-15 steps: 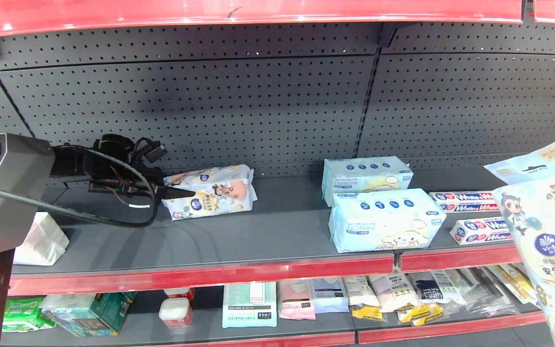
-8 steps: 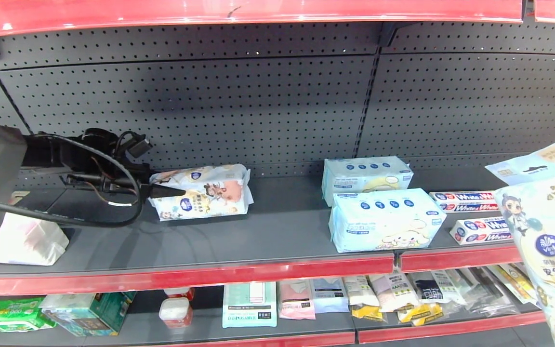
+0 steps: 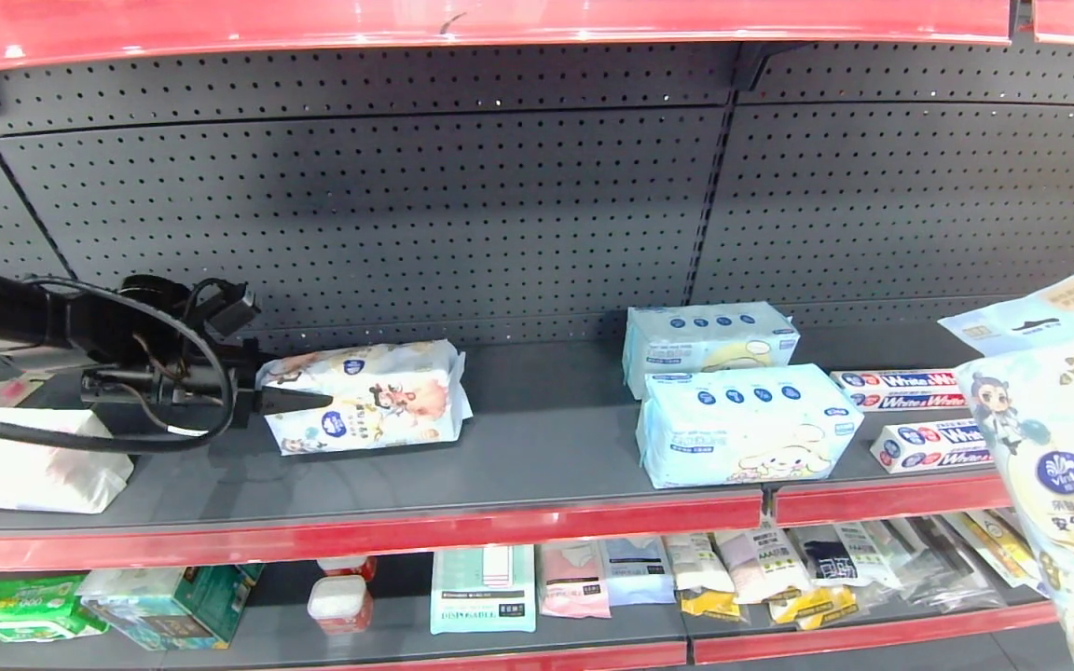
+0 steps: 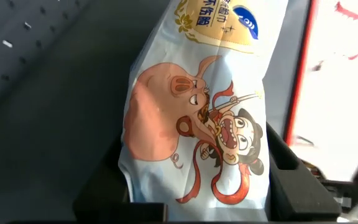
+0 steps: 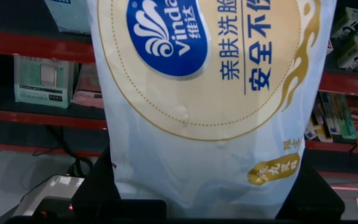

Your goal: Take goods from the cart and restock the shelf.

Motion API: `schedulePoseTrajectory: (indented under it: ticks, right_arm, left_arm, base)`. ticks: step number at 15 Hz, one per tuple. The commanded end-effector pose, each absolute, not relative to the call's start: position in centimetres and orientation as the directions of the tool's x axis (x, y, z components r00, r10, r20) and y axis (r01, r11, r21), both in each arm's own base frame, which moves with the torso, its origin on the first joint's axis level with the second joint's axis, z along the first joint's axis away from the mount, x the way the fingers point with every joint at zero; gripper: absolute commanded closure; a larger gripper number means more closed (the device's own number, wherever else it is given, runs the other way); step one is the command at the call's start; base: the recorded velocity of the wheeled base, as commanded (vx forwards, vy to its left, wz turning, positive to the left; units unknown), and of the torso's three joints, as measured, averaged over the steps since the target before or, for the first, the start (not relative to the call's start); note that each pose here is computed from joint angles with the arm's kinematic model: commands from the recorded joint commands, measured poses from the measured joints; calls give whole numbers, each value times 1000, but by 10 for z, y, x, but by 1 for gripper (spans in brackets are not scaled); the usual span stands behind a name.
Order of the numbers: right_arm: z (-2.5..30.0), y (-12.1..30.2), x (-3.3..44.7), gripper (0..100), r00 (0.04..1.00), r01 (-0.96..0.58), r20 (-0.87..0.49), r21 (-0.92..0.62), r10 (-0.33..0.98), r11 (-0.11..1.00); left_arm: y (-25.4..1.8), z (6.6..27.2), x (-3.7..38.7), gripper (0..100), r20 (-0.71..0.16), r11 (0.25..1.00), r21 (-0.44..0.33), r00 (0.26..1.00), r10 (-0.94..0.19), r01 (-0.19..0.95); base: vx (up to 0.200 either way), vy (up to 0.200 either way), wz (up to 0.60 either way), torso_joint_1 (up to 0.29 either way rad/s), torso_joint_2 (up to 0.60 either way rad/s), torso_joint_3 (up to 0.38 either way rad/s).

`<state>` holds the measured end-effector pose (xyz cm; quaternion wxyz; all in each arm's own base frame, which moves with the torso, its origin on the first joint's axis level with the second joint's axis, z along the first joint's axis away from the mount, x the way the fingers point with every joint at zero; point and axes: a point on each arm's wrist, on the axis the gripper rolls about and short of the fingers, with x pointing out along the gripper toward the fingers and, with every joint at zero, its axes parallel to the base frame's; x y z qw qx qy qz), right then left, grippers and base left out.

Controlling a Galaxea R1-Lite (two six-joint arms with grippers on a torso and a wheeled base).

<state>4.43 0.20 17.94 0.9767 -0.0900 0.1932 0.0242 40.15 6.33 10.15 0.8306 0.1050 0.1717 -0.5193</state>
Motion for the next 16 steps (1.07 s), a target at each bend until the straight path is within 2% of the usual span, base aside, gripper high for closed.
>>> schedulePoseTrajectory:
  ticks: [1,4,9,16]
  right_arm:
    - [179,2,45,100,923,-84,-385,-168,13,982]
    - [179,2,44,100,925,-81,-381,-169,11,982]
    - [180,2,44,100,926,-81,-378,-169,11,982]
    - [180,2,44,100,926,-75,-378,-171,5,982]
  left_arm:
    - [65,91,392,100,-396,444,-4,407,-823,896]
    - [61,90,375,100,-393,442,-1,406,-825,897]
    - [69,92,365,100,-316,414,-2,392,-864,910]
    - [72,87,361,100,-318,402,34,391,-864,915]
  base:
    - [0,0,0,0,0,0]
    - [0,0,0,0,0,0]
    - [0,0,0,0,0,0]
    - [0,0,0,0,0,0]
